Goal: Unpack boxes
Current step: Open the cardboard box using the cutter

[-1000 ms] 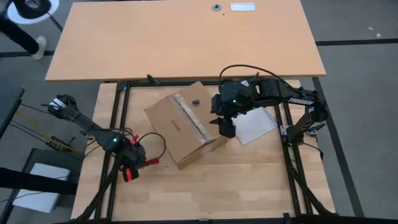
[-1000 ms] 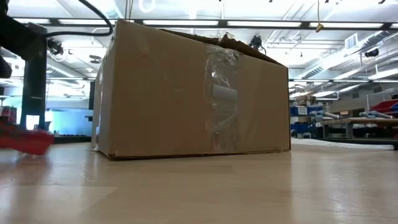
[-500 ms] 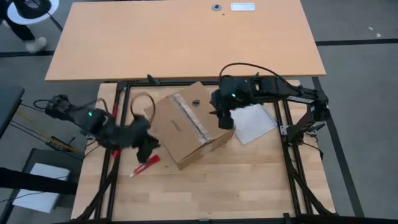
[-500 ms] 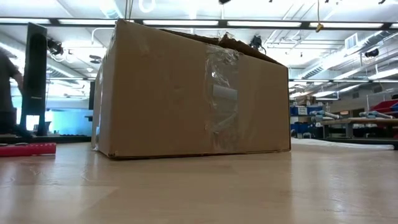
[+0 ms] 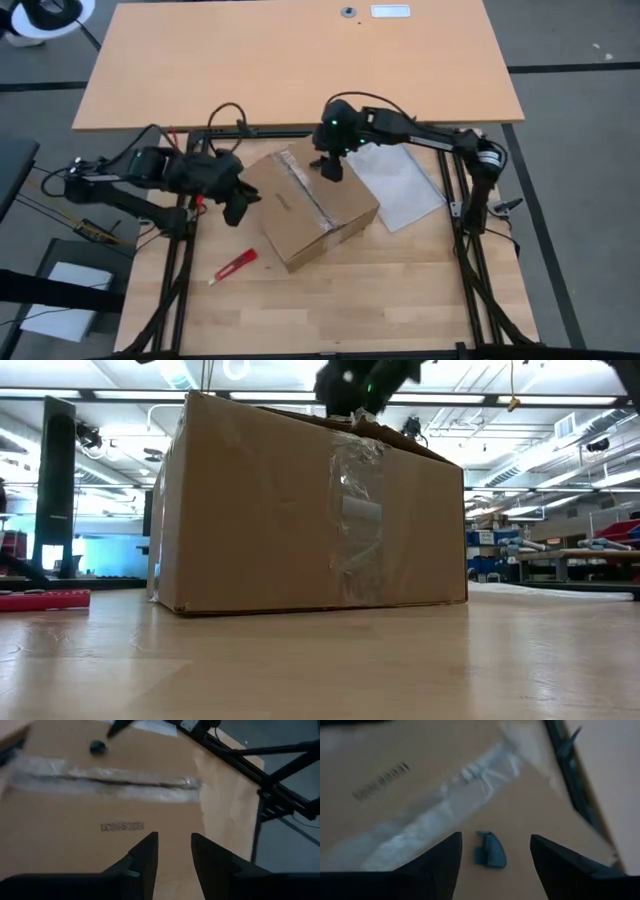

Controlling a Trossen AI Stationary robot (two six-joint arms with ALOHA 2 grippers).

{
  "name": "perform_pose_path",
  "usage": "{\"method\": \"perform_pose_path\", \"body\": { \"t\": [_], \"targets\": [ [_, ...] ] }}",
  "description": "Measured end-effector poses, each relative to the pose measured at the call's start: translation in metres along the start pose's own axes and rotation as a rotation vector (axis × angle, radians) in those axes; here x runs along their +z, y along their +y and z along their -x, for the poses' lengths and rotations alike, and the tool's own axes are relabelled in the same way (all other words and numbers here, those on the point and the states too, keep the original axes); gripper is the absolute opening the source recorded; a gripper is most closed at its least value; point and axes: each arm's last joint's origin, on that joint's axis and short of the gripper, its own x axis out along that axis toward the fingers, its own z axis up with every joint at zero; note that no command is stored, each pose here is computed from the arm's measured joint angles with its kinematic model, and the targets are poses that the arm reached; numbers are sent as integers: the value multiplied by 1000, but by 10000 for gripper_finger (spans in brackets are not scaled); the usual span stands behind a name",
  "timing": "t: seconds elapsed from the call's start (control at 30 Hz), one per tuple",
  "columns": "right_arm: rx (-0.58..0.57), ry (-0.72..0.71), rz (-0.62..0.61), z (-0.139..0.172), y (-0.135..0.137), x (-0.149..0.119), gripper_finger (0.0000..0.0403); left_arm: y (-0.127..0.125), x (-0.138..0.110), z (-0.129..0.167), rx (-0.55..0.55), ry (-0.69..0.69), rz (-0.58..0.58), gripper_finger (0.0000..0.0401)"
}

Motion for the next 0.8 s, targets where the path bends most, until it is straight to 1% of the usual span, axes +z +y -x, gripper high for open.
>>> {"method": "perform_pose_path", "body": {
  "t": [0.1, 0.2, 0.33, 0.5, 0.6, 0.67, 0.8],
  "targets": [
    [51, 42, -29, -14, -9, -7, 241, 6, 3, 2, 15, -14, -15, 129],
    [64, 55, -36, -19, -13, -10, 231, 8, 4, 3, 24, -25, -28, 129],
    [70, 74, -31, -28, -13, -13, 207, 10, 6, 3, 33, -26, -56, 129],
    [94, 111, 25, -45, -5, -16, 173, 11, 6, 3, 35, -24, -95, 129],
    [81, 125, 30, -49, -5, -18, 148, 11, 5, 3, 40, -23, -105, 129],
    [83, 127, 26, -50, -4, -18, 124, 11, 5, 3, 43, -24, -107, 129],
    [51, 119, 29, -38, -2, -15, 71, 11, 6, 2, 45, -28, -111, 129]
  ]
}}
